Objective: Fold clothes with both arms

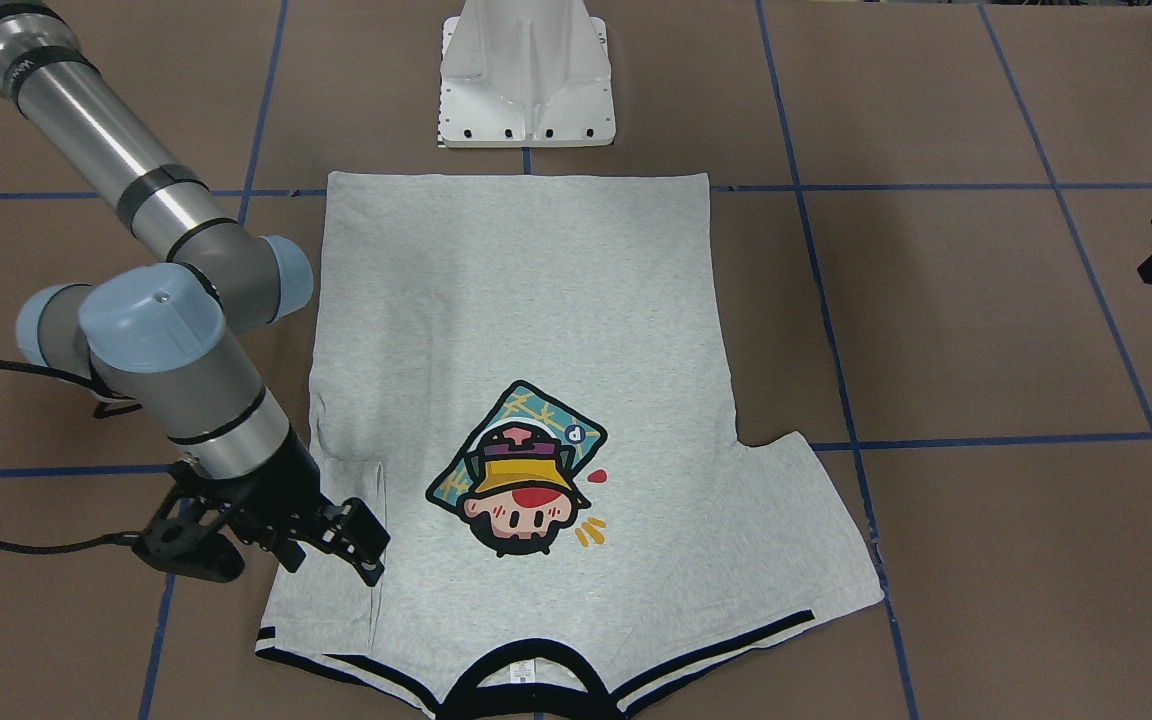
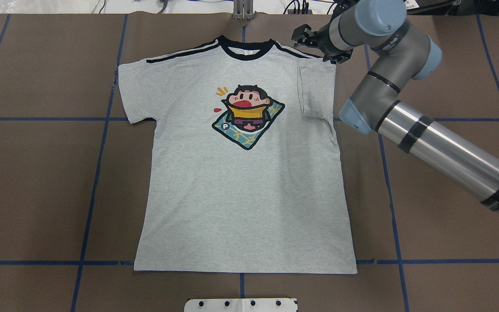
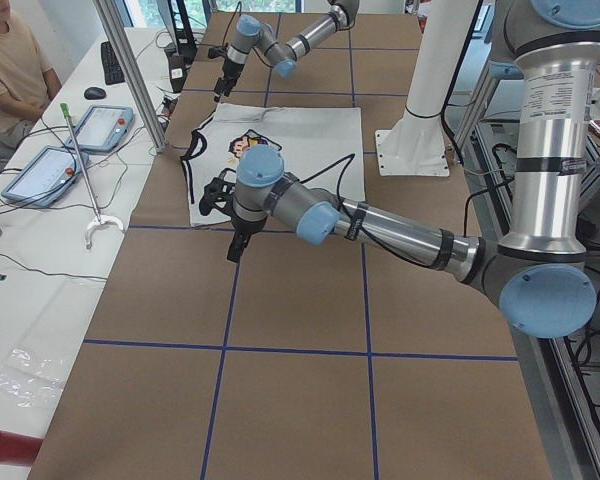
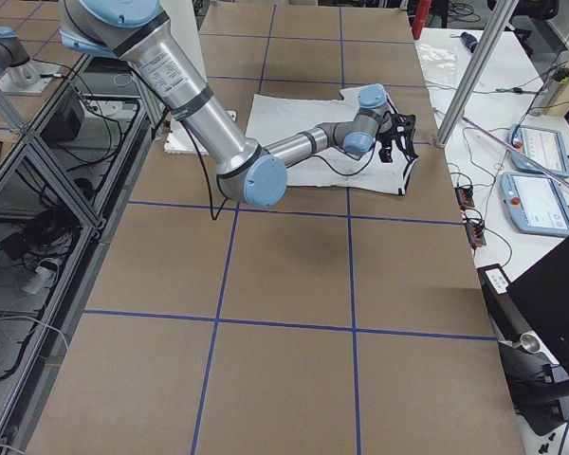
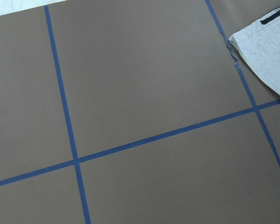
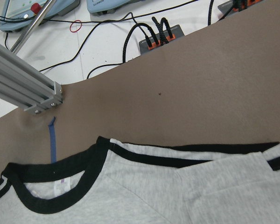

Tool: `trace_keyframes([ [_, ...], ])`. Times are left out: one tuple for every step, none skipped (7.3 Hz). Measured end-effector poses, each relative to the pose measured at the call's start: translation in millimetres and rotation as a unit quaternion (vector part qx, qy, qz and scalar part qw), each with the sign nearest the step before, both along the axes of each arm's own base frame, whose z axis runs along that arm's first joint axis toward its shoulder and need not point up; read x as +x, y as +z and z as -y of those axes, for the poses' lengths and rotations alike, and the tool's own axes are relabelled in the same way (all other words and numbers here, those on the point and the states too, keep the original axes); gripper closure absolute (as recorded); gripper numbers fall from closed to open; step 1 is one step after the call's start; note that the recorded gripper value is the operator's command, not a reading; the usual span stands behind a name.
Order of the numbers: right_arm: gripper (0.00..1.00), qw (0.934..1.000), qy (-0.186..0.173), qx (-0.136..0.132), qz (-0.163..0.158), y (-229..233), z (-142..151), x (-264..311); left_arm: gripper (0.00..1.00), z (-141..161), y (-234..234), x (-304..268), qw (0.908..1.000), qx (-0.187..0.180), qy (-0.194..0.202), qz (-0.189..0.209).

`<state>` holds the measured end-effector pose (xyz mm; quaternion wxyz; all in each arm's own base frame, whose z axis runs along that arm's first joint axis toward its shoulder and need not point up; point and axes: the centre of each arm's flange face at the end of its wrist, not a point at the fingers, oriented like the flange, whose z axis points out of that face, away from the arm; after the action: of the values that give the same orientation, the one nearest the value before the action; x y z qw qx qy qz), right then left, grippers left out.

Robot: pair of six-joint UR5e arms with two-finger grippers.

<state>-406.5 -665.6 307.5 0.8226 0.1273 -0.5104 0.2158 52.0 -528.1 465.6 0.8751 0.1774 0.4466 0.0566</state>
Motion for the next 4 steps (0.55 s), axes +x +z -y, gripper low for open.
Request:
trace_keyframes([
  [0.00, 0.9995, -0.022, -0.004, 0.021, 11, -21, 35, 0.01, 25, -11, 40, 0.9997, -0.008, 0.000, -0.023],
  [0.00, 0.9989, -0.033, -0.004, 0.034, 22, -43, 65, 0.01, 44, -24, 83, 0.9984, -0.026, -0.002, -0.050],
  [0.00, 0.9984, -0.040, -0.005, 0.040, 35, -66, 89, 0.01, 64, -36, 126, 0.9957, -0.053, -0.010, -0.076],
  [0.00, 0.9981, -0.043, -0.007, 0.044, 46, -83, 111, 0.01, 86, -42, 161, 0.9923, -0.078, -0.031, -0.092],
])
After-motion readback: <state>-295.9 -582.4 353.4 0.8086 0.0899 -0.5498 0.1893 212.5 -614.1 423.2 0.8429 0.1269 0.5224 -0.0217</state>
